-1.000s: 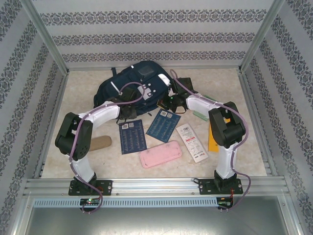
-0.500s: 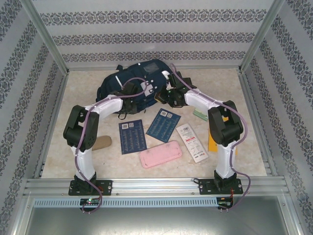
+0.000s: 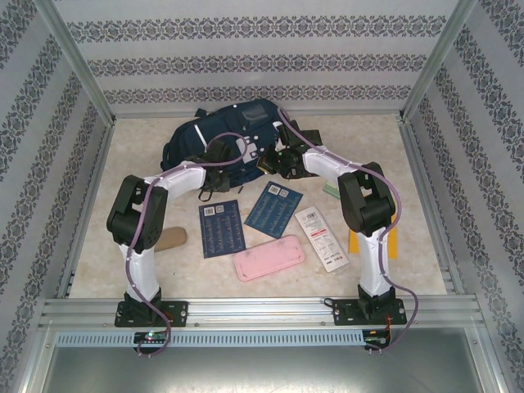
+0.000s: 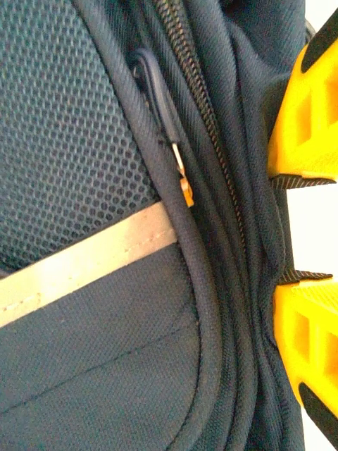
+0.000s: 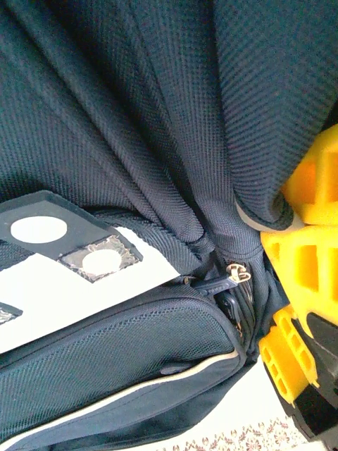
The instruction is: Pack the student bag
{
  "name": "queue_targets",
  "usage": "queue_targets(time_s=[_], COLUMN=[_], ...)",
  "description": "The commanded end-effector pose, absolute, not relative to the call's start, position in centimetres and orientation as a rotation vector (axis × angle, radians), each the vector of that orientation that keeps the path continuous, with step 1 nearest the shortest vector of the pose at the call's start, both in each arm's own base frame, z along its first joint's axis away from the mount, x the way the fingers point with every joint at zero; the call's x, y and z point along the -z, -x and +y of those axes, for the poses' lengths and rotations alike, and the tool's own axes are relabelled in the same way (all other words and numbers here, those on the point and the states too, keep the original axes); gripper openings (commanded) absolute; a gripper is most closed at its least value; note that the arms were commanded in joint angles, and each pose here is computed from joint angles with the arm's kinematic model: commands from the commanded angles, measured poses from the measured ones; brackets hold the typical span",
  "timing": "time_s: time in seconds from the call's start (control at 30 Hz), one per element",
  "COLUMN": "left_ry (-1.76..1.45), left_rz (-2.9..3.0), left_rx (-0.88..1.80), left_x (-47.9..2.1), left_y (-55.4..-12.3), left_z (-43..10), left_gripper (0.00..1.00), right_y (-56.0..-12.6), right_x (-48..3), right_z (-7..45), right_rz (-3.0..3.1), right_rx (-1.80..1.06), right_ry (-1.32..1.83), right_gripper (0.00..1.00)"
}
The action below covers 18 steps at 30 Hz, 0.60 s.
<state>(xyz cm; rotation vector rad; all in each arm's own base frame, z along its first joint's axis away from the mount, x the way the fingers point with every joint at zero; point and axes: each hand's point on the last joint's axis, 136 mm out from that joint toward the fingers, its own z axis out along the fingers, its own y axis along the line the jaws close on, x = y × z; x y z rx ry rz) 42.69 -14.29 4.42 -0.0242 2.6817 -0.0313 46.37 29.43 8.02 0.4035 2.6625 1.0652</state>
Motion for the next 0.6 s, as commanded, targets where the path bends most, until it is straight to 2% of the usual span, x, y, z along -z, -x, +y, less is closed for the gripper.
queue_targets(time_s=[0.0,0.33,0.57], left_ry=[-0.100,-0.291,-0.284], left_rz=[2.509,2.490,2.515], left_rx=[0.194,0.178,0.054], left_x=[-8.1,-6.5,-4.5], left_y=[-44.2,-42.5,-43.2], left_z=[-18.0,-22.5,-21.9], left_gripper=[0.35,0.31,0.33], right_y=[-47.7,-47.8,-47.7], right_x=[-8.6,-8.6,-8.8], right_z=[29.6,29.6,29.6], right_rz=[2.619,2.621,2.621], right_rx=[-1.064,-1.088,-1.103], right_ry=[-0.366,-0.374,-0.374], right_gripper=[0.00,0.00,0.00])
